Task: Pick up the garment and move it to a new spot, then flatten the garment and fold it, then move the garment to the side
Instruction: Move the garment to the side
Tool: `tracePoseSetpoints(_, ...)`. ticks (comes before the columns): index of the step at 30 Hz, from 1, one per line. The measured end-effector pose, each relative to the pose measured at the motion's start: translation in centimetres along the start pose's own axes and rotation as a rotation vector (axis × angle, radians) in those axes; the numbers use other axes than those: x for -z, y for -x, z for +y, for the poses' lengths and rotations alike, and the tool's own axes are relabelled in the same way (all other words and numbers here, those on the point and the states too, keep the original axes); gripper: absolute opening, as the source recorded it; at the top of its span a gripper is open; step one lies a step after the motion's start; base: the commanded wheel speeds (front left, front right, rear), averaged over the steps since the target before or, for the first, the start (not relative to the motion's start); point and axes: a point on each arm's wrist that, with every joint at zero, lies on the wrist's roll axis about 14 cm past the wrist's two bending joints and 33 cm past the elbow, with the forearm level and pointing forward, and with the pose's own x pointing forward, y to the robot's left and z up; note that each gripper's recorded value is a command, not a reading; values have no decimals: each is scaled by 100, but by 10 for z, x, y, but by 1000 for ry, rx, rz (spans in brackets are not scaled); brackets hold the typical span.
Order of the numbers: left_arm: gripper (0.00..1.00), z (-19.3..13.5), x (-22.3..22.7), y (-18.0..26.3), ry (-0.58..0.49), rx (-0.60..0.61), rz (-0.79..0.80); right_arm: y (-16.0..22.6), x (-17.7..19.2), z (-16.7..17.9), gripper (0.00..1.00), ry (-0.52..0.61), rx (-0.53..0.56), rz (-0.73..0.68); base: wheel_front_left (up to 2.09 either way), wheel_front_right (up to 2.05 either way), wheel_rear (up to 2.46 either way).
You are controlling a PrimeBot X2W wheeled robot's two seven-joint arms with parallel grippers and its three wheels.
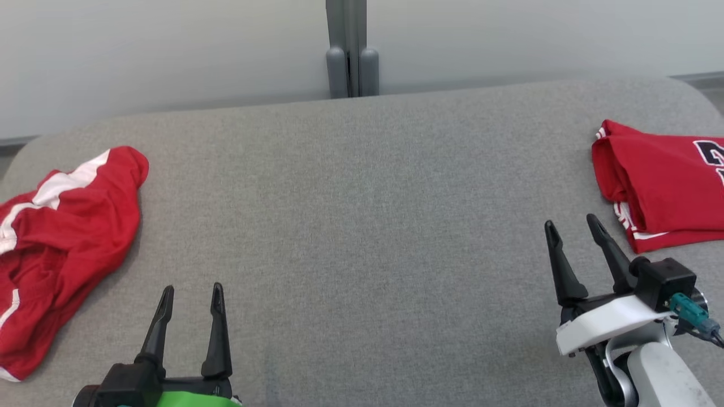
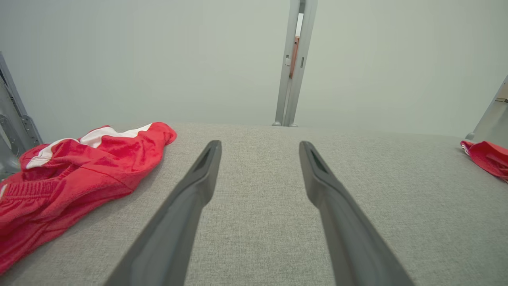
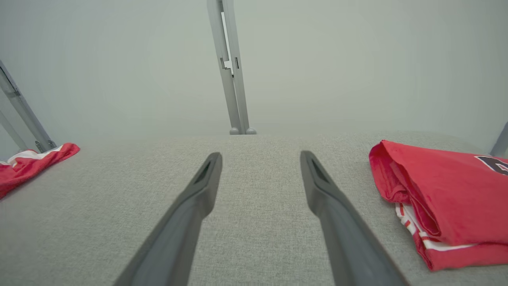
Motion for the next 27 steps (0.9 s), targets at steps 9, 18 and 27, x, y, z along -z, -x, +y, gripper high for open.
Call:
tracePoseSetpoints(9, 100, -4, -25, 27, -4, 0, -76, 41, -29, 28, 100, -37, -35, -99, 0, 0, 0)
tracePoseSetpoints(18, 100, -11, -40, 34, -2, 31, -124, 60, -17, 33, 100, -65, -23, -72, 0, 0, 0)
tracePoseSetpoints(27, 100, -11, -31, 35, -19, 41, -95, 57, -18, 31, 100, -80, -1, -81, 0, 0, 0)
